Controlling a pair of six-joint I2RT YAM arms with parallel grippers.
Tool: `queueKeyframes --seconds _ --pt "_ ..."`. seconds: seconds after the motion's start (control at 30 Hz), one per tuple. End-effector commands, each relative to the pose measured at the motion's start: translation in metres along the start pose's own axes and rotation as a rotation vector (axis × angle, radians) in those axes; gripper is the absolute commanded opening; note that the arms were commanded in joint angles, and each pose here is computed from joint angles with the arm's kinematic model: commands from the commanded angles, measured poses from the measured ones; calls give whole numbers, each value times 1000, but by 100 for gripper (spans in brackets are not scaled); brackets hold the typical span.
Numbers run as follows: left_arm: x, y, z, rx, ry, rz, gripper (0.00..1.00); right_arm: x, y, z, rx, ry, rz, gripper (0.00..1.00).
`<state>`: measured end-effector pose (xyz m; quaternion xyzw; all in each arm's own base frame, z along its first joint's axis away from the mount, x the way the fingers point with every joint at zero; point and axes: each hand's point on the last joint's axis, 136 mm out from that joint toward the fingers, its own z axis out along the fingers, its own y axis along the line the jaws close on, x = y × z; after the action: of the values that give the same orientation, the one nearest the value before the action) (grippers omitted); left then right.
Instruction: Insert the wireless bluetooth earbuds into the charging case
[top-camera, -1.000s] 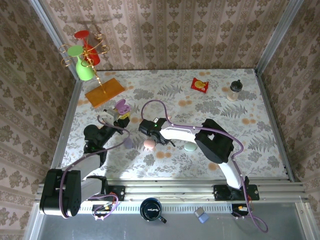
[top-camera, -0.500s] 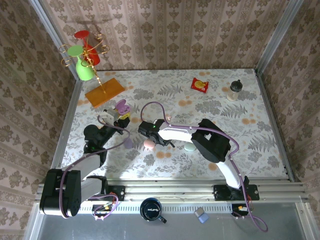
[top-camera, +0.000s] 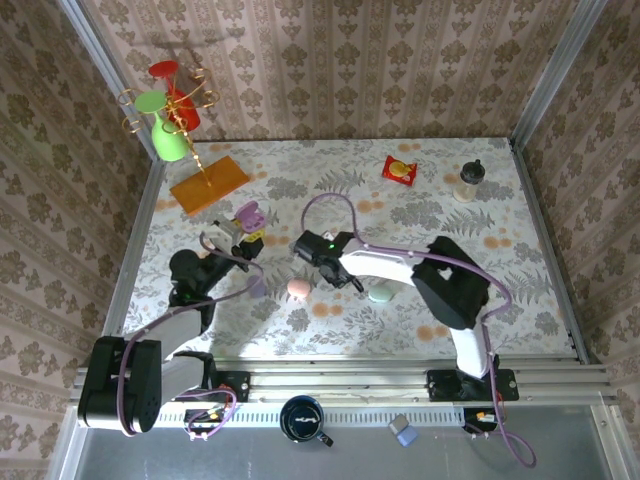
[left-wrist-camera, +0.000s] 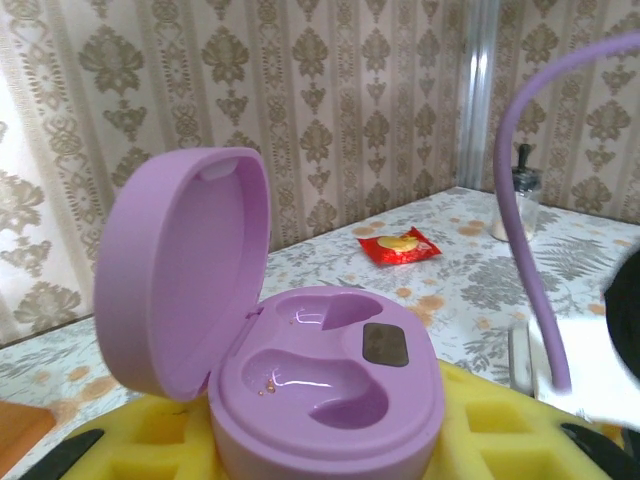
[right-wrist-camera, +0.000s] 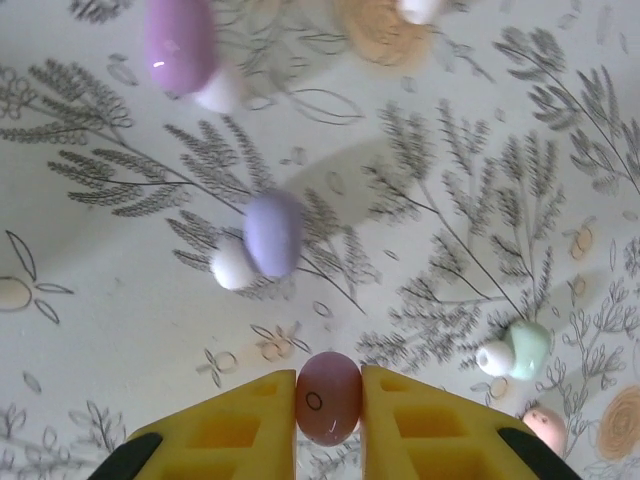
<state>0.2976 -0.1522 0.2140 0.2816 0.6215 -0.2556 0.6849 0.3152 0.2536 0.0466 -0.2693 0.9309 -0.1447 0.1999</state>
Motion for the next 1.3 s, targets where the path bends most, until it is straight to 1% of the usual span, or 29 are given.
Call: queueKeyframes --seconds 0.0,0.17,0.27,0.3,0.43,0.53,0.57,0.6,0.63,0.8,1.0,1.13,1.27 --pt "3 -21 8 86 17 60 21 -11 -2 -21 -174 -65 150 23" --pt "13 -58 25 209 65 108 21 2 -19 -32 -391 -66 324 24" --pt "13 -72 33 264 59 82 21 4 -28 -40 -502 -91 416 23" --pt "12 -81 34 311 51 67 21 5 -30 -43 -544 -98 445 23" --pt "12 -96 42 381 29 32 19 9 -40 -53 -667 -128 542 23" --pt "13 -102 46 434 39 5 19 10 -50 -65 -752 -171 616 22" --pt "13 -115 47 478 42 4 19 10 -52 -69 -771 -184 626 22" --pt "14 -120 48 497 50 6 19 10 -53 -72 -797 -189 638 22" --pt "14 -123 48 512 54 11 19 9 -57 -82 -825 -219 643 22" --pt "12 -135 50 576 81 -14 19 9 -64 -106 -910 -272 650 23" --pt "14 -144 49 627 105 -34 18 2 -60 -143 -1012 -361 554 22" --pt "13 -150 49 667 104 -68 16 -5 -59 -158 -1033 -400 518 22" --pt "10 -154 50 673 80 -76 16 -13 -55 -170 -1044 -422 489 22"
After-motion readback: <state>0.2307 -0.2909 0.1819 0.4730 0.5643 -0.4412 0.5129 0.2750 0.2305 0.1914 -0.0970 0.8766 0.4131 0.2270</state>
